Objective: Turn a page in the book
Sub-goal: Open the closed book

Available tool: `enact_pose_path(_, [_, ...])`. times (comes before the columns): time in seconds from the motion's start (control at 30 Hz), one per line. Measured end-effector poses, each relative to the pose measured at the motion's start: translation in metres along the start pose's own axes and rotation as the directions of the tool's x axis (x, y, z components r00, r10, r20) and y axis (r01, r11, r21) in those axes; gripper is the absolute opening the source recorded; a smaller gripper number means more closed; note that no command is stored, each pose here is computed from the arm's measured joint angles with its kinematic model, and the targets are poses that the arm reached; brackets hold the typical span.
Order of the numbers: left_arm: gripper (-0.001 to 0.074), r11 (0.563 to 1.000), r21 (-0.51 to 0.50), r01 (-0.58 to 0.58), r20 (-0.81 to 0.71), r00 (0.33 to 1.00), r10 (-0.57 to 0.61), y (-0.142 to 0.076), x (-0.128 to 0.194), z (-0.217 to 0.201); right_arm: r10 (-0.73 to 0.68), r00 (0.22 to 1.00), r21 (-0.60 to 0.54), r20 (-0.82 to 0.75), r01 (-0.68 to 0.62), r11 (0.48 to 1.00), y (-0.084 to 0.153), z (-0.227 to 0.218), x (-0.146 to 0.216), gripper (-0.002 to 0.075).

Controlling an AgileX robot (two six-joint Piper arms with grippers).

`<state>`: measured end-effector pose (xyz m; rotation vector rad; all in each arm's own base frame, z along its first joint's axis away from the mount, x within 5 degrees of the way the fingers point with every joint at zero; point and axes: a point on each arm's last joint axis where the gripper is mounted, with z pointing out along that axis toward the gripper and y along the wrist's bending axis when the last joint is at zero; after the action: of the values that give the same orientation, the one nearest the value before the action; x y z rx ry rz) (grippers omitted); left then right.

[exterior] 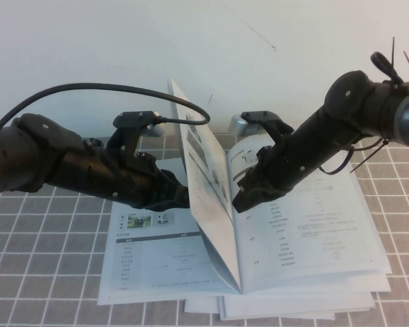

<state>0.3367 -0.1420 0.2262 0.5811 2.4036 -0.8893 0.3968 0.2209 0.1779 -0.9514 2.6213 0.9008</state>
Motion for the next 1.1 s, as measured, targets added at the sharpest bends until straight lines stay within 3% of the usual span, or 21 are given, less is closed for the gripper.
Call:
enact_pose_path(0.93, [-0.0004,1.0,-0.016,0.008,-0.009,1.0,-0.008,0.0014,0.0008,0.0,-0.031,1.0,-0.023,0.0,0.031,0.999,0.006,-0.0088,-0.0006,0.0])
enact_pose_path(1.1, [-0.0004,1.0,-0.028,0.006,-0.001,1.0,-0.006,0.0026,0.0001,0.0,-0.057,0.997,-0.077,0.045,0.06,0.995,0.0112,-0.0092,-0.0043,-0.0001])
